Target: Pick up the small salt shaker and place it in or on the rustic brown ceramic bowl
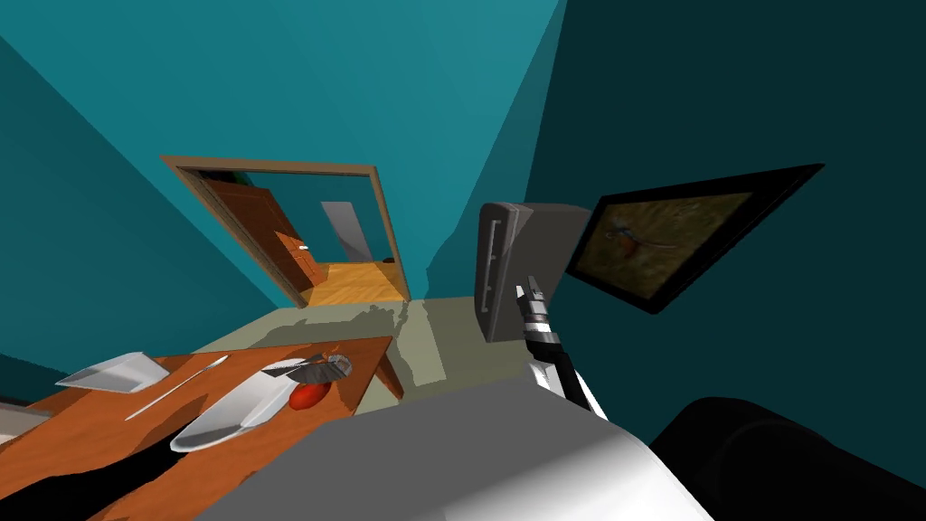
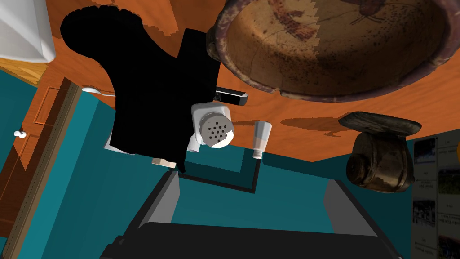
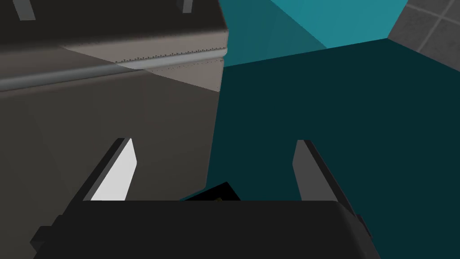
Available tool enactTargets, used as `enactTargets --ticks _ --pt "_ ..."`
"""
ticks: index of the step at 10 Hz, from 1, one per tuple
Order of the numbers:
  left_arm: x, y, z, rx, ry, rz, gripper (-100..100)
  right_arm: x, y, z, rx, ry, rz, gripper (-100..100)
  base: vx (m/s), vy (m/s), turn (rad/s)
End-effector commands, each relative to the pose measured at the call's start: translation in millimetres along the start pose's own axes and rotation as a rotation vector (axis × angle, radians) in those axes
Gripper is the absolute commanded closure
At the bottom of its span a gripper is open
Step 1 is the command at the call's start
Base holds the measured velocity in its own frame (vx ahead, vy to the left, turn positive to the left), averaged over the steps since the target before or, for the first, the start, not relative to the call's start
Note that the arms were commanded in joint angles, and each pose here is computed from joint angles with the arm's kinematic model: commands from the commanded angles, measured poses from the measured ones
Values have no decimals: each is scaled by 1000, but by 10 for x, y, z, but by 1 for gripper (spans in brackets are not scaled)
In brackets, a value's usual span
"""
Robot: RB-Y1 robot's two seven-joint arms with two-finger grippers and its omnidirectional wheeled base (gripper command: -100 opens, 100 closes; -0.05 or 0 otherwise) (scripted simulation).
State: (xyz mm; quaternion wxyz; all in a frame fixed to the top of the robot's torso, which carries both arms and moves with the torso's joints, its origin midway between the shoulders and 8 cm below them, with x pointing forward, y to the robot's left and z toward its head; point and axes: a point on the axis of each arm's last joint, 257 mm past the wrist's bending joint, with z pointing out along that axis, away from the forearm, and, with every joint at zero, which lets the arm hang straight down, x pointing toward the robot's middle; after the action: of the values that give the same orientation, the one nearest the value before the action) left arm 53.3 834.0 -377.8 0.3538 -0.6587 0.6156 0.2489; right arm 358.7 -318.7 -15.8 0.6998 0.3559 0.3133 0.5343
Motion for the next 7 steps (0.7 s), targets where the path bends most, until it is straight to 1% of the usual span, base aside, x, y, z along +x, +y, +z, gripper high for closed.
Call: enactTargets --ticks 1,2,3,4,5,6,7 --pt "-74 62 -27 -4 -7 -9 -100 0 0 0 0 0 0 0 -5 0 60" --pt "-90 249 -71 -42 -5 -28 -100 0 0 0 0 0 0 0 -62 -10 -339" --pt "-176 326 -90 -49 -16 -37 -100 1 1 1 0 0 0 0 -96 -1 -325" --pt "-248 397 -101 -57 -27 -47 -100 1 1 1 0 0 0 0 -53 0 -54" --pt "-253 552 -160 -89 -22 -57 -100 0 0 0 0 0 0 0 -95 -29 -247" --pt "-363 696 -187 -107 -38 -66 -100 1 1 1 0 0 0 0 -91 -24 -338" --pt "-450 730 -200 -110 -51 -83 -100 1 0 1 0 0 0 0 -37 -2 -105"
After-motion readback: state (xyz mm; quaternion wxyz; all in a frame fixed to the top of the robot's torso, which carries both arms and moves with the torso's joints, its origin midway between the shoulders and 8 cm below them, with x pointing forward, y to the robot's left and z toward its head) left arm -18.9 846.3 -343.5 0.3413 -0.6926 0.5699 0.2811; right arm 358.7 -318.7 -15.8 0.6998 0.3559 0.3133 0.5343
